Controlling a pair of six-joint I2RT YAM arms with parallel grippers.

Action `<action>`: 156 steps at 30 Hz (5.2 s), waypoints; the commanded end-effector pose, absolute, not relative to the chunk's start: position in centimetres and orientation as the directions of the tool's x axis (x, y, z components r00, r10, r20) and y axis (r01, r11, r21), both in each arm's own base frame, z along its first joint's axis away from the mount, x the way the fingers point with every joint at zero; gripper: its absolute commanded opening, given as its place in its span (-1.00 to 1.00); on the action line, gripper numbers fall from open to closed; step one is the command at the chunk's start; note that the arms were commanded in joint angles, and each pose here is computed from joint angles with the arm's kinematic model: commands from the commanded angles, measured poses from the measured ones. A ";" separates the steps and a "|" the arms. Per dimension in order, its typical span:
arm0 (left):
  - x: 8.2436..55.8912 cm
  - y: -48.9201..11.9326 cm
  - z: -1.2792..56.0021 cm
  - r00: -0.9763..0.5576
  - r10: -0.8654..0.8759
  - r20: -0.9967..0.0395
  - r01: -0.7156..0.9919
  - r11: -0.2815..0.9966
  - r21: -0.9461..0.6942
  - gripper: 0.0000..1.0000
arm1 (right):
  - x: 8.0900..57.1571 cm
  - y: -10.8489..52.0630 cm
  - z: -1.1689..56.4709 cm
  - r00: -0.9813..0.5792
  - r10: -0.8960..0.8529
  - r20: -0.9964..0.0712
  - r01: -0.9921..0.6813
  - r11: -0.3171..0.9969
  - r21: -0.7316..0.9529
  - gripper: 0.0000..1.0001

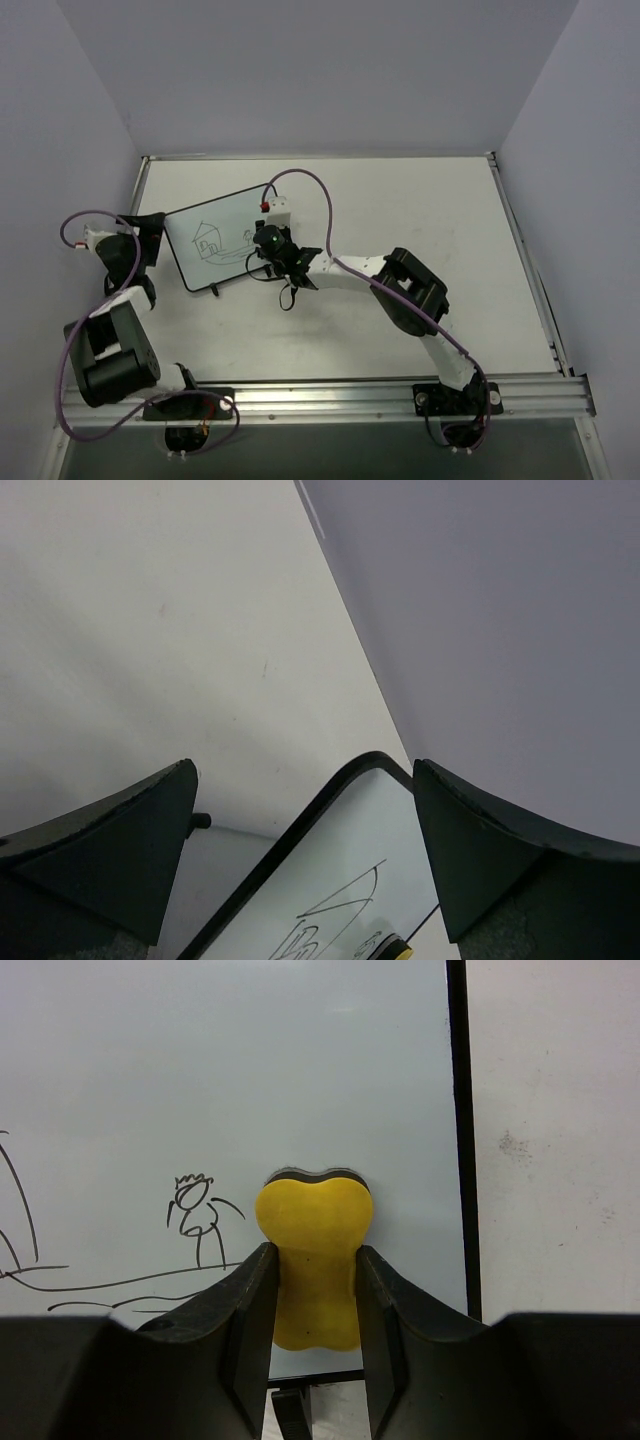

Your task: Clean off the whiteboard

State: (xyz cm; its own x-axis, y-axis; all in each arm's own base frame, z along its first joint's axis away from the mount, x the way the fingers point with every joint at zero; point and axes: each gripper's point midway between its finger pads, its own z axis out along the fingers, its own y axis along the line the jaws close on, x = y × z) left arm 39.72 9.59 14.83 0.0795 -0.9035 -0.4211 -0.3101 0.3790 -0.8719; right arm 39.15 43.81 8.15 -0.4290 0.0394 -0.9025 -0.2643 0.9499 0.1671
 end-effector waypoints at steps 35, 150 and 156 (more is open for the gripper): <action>40.3 4.4 16.7 -0.116 -0.867 -0.484 0.133 0.470 -0.873 -0.81 | 37.4 43.4 4.8 -0.469 -0.089 -0.879 -0.280 0.959 0.052 -0.92; 32.2 2.5 17.0 -0.079 -0.700 -0.710 -0.132 0.713 -0.688 -0.92 | 43.5 42.3 6.3 -0.514 0.171 -0.841 -0.313 0.875 0.369 -1.00; 31.9 2.1 16.5 -0.083 -0.696 -0.713 -0.125 0.717 -0.686 -0.95 | 41.9 44.6 6.4 -0.516 0.149 -0.844 -0.362 0.855 0.372 -1.00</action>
